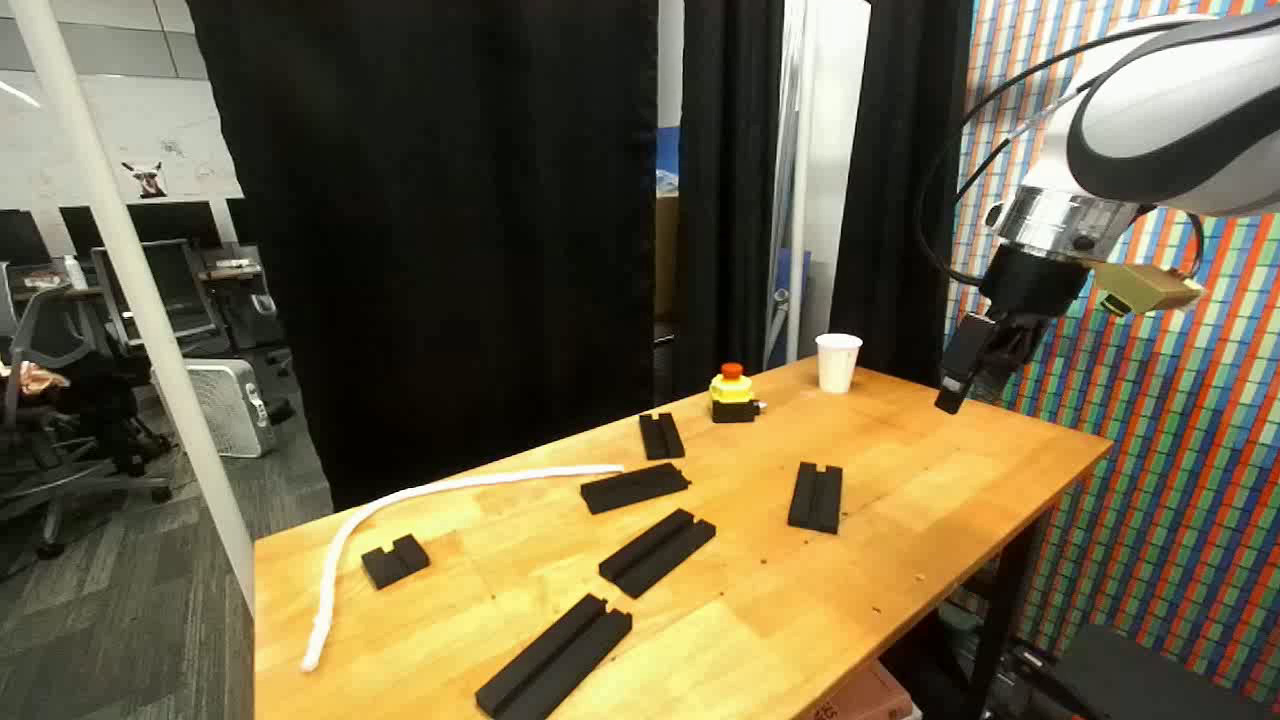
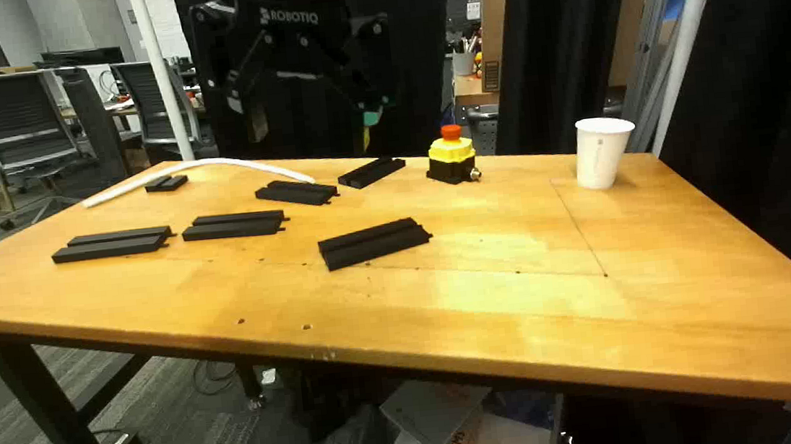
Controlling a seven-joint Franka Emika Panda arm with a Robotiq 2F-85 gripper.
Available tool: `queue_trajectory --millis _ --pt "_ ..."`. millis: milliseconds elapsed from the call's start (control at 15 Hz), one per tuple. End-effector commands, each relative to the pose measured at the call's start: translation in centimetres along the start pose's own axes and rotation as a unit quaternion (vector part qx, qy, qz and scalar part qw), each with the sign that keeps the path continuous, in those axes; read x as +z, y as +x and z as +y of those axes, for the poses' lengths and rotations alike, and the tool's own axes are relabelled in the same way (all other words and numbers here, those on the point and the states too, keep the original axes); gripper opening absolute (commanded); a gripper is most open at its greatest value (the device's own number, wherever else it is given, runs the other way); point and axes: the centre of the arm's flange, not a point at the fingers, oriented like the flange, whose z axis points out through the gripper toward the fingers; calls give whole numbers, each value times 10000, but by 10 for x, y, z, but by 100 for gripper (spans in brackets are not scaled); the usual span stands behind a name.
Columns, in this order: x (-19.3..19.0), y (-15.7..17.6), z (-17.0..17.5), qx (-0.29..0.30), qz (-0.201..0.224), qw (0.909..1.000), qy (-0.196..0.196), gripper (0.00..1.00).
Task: Connect the four black pieces closest to you together
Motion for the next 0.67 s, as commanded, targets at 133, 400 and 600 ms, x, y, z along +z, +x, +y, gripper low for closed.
queue_trajectory --millis 133,400,600 --pt "3 -1 0 3 -61 10000 12 100" --pt "4 -1 0 5 -80 10000 15 100" --pt "6 3 0 73 -105 9999 26 100"
